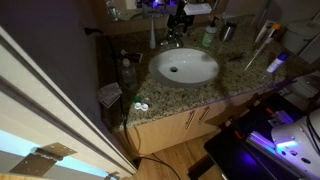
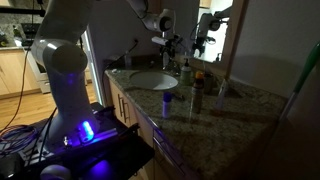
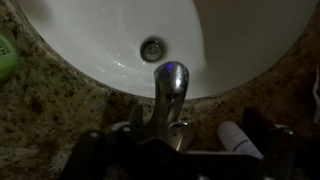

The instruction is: Open the tap, wet the toothbrush, put it back and close the tap

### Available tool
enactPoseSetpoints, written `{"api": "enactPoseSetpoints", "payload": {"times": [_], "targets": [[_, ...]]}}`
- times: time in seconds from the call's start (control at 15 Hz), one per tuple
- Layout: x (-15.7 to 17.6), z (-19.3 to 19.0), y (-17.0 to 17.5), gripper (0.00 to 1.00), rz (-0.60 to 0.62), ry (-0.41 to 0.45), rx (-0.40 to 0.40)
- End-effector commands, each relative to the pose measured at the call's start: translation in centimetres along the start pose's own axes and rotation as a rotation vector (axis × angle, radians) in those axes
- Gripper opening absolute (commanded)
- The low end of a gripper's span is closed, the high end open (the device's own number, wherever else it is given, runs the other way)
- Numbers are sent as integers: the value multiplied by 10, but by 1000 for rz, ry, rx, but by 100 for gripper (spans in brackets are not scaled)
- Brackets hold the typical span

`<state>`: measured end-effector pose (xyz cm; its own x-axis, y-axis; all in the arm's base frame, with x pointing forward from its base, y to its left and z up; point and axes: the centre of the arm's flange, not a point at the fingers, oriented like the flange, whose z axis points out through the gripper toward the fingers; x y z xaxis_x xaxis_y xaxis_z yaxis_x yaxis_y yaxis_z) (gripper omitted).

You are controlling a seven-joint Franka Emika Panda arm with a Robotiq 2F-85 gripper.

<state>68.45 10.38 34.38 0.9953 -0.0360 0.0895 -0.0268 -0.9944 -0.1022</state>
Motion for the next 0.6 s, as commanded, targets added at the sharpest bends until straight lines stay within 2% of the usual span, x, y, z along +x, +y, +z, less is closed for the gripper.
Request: {"api": "enactPoseSetpoints", "payload": {"times": [0.0, 0.07, 0.27, 0.53], "targets": [[17, 3, 3, 100, 45, 67, 5], [6, -1, 2, 100, 23, 38, 3], [9, -1, 3, 100, 35, 52, 5], [10, 9, 5, 100, 52, 26, 2]]}}
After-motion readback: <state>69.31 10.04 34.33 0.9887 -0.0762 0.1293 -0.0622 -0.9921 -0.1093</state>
